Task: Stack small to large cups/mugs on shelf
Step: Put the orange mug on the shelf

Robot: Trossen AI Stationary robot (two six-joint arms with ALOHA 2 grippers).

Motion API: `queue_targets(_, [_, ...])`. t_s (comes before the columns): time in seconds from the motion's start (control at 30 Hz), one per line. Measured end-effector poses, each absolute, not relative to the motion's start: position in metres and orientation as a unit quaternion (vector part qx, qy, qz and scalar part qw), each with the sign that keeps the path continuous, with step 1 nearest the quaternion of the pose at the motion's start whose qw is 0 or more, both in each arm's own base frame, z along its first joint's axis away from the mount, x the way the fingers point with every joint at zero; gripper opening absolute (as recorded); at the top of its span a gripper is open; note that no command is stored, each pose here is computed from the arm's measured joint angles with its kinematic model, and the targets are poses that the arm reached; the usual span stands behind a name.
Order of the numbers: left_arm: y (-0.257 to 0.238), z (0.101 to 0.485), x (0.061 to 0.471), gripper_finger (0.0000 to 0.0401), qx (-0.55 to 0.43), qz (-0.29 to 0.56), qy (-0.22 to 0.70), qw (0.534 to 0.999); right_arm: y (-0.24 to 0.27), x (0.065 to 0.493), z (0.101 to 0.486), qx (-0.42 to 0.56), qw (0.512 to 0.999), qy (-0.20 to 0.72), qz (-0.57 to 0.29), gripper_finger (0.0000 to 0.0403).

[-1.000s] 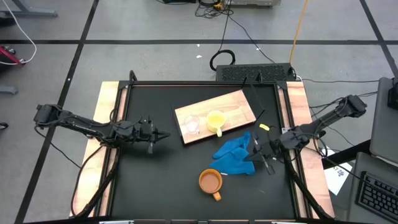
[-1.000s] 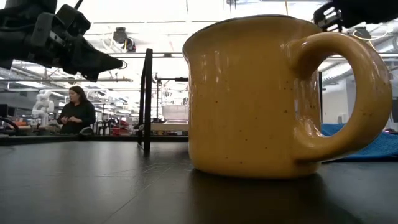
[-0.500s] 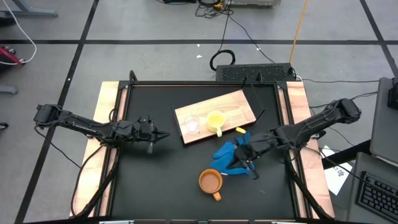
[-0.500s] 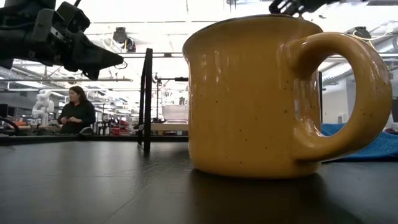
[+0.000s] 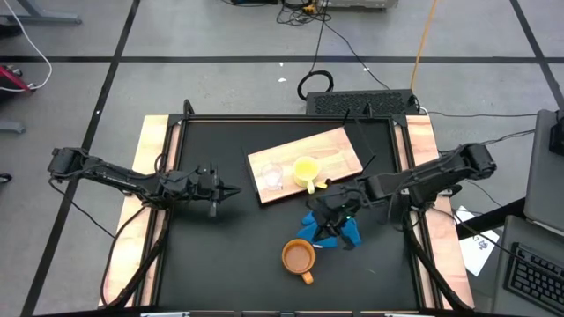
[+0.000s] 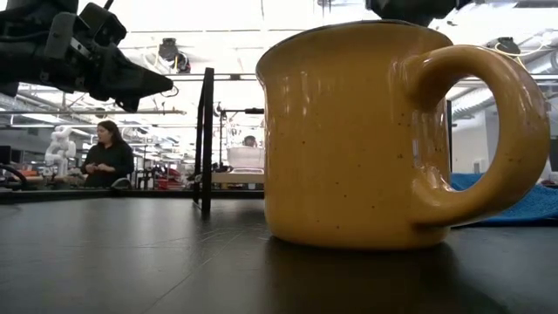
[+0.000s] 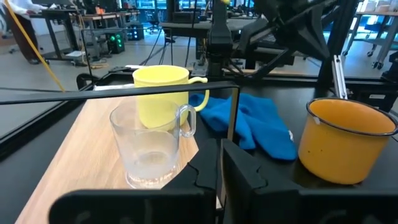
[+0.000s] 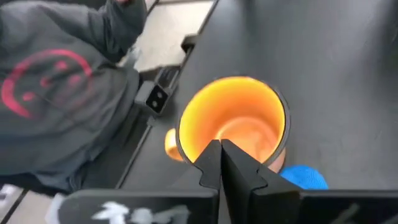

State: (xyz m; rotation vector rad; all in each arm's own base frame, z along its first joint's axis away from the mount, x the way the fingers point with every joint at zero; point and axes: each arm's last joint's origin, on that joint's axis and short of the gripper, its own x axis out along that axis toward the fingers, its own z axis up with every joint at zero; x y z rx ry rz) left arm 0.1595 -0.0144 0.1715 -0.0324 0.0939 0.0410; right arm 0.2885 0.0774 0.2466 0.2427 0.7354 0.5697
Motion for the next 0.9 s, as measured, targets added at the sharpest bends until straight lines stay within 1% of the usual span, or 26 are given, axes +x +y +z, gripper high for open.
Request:
queue_targets(0.1, [-0.014, 0.172, 0.160, 0.0025, -0.008, 0.020, 0.047, 0.999, 0.076, 0.295, 0.241, 0.108, 0.881, 0.370, 0.273, 0.0019])
queue_targets(0.2, [-0.014, 0.172, 0.160, 0.0025, -0.007, 0.020, 0.046, 0.999, 0.076, 0.305, 0.236, 0.104, 0.880, 0.376, 0.271, 0.0043])
queue_targets(0.47, [-0.014, 0.171, 0.160, 0.0026, -0.010, 0.019, 0.048, 0.999, 0.080, 0.328, 0.229, 0.098, 0.873, 0.391, 0.273, 0.0134])
queue_targets(0.6, [-0.014, 0.172, 0.160, 0.0026, -0.009, 0.019, 0.046, 0.999, 0.082, 0.338, 0.228, 0.093, 0.866, 0.407, 0.274, 0.0170])
queue_targets(0.73, [-0.014, 0.172, 0.160, 0.0026, -0.009, 0.019, 0.047, 0.999, 0.086, 0.347, 0.225, 0.079, 0.852, 0.437, 0.278, 0.0189])
queue_targets(0.9, [-0.014, 0.171, 0.160, 0.0026, -0.011, 0.019, 0.049, 0.999, 0.092, 0.355, 0.222, 0.070, 0.836, 0.465, 0.282, 0.0191])
